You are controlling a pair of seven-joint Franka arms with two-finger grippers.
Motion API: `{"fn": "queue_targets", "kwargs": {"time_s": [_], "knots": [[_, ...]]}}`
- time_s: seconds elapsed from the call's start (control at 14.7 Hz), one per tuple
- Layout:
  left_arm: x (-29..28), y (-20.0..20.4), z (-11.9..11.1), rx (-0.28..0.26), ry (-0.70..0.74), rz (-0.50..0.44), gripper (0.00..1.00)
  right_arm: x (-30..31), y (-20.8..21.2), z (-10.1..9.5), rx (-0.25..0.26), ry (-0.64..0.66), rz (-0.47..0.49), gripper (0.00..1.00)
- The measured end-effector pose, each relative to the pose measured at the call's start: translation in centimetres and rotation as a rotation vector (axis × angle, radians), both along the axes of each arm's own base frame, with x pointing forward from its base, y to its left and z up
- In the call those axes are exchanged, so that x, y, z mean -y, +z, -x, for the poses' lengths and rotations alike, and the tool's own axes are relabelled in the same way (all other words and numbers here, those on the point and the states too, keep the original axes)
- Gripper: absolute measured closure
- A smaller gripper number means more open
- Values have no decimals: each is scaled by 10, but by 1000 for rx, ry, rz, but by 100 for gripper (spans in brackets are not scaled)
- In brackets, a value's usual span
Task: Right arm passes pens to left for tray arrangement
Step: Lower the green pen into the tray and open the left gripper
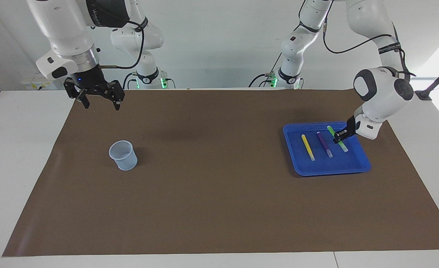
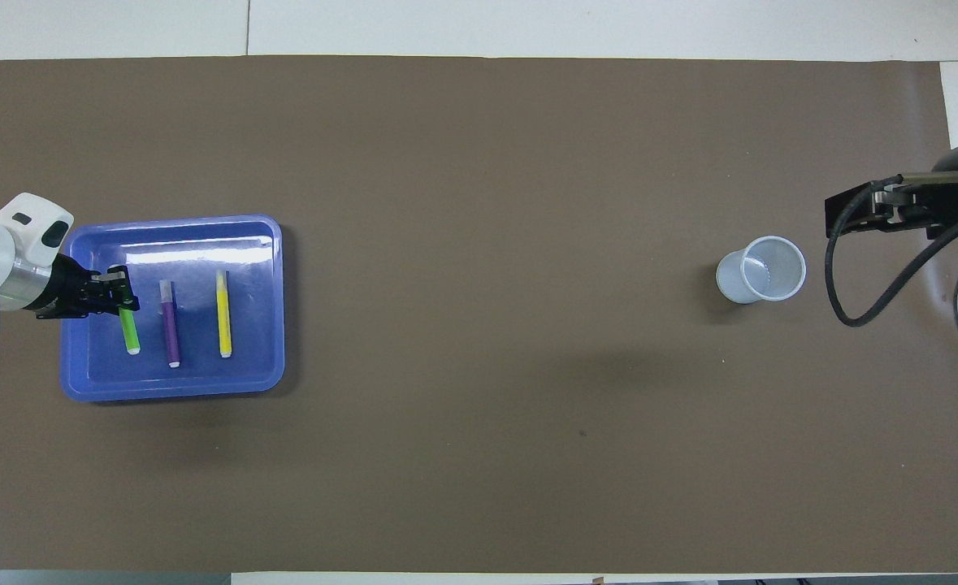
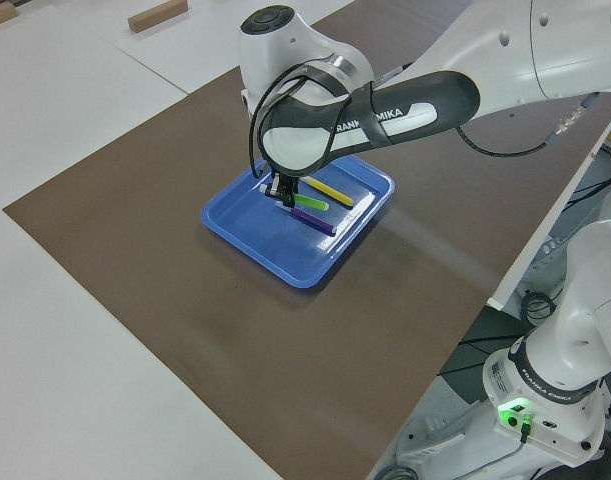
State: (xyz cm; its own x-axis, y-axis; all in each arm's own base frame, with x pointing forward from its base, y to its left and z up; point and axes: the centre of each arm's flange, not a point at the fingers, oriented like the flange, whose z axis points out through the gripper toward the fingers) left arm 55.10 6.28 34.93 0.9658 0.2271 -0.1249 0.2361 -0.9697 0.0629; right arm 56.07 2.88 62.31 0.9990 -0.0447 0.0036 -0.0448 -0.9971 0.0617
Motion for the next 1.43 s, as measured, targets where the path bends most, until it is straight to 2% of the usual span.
{"fn": "queue_targets", "kwargs": {"time_s": [0.34, 0.75, 0.95, 1.16, 1.22, 1.29, 1.43], "knots": [[-17, -17, -2, -2, -61, -33, 82, -4, -3, 8, -58, 25, 2, 0], [-18, -30, -4, 4, -132, -36, 82, -12, 5, 23, -65, 38, -22, 0], [-18, -30, -4, 8, -188, -30, 53, -10, 5, 26, -54, 33, -31, 0], [-18, -30, -4, 8, -196, -29, 22, -7, 3, 24, -49, 26, -33, 0], [-18, -30, -4, 8, -196, -29, 9, -6, 3, 24, -49, 25, -33, 0], [-18, -30, -4, 8, -197, -29, 1, -6, 3, 24, -49, 25, -33, 0], [-18, -30, -4, 9, -197, -29, 0, -6, 3, 24, -49, 25, -33, 0]]}}
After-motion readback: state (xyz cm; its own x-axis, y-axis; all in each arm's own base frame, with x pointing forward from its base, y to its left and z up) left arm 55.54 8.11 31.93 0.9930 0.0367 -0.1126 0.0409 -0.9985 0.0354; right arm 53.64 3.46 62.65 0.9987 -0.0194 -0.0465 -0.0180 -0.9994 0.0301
